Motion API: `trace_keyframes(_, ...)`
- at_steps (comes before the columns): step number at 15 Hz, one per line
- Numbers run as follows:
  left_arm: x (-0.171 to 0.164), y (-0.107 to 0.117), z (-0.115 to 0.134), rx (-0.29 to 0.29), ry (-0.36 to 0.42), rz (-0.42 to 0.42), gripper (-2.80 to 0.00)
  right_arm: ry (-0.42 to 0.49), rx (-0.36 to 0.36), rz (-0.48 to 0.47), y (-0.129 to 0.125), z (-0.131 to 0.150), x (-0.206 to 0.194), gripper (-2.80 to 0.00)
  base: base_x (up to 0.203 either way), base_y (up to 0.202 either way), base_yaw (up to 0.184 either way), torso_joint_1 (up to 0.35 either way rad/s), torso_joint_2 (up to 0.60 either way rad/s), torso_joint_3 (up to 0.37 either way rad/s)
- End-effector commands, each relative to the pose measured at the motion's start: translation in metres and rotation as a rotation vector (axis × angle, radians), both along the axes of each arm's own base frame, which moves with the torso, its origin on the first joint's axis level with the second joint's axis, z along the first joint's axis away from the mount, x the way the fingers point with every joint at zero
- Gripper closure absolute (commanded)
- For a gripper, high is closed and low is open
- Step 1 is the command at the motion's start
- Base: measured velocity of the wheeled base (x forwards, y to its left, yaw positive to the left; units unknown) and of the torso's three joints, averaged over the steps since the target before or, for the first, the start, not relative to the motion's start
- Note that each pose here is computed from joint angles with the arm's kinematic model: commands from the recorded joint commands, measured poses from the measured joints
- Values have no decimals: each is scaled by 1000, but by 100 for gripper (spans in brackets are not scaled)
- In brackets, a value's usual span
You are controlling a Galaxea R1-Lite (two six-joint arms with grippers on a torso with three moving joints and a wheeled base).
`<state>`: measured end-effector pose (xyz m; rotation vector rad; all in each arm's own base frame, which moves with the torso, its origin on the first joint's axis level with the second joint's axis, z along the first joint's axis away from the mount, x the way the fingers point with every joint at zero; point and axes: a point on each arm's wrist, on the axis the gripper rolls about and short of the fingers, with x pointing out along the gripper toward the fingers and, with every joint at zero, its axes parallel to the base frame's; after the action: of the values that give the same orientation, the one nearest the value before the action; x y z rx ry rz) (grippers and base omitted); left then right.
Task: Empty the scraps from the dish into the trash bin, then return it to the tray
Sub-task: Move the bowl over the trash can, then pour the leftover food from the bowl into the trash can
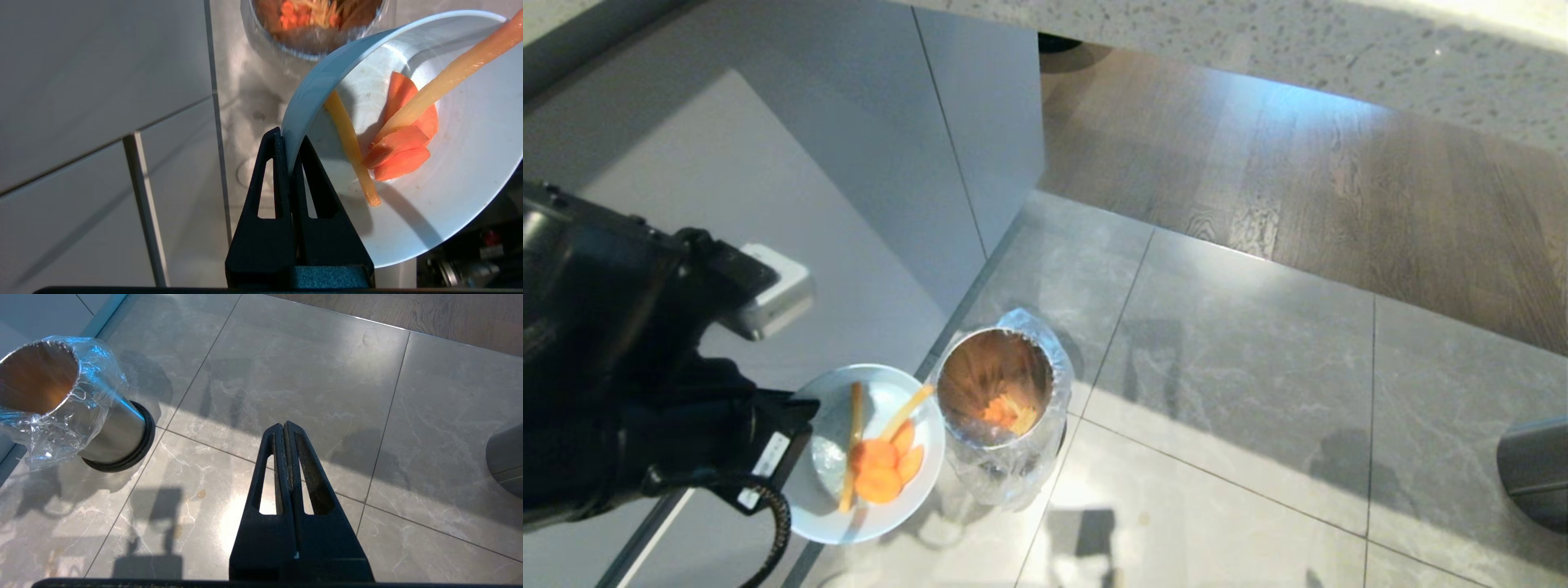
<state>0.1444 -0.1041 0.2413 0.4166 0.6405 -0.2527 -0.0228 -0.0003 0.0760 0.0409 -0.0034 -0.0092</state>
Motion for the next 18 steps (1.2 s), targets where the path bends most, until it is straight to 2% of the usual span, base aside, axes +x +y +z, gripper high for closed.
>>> trace_keyframes(1, 13, -16, -9, 12, -7, -9, 0, -1, 1, 0, 0, 0, 0, 0, 0, 0, 0, 0, 0, 0)
trace_keyframes(8, 40, -52, -27, 9, -24, -44, 0, -1, 1, 0, 0, 0, 0, 0, 0, 0, 0, 0, 0, 0)
trace_keyframes(13, 63, -70, -40, -39, -75, -34, 0, 0, 1, 0, 0, 0, 0, 0, 0, 0, 0, 0, 0, 0)
trace_keyframes(18, 92, -86, -45, -128, -194, -16, 0, 0, 1, 0, 0, 0, 0, 0, 0, 0, 0, 0, 0, 0)
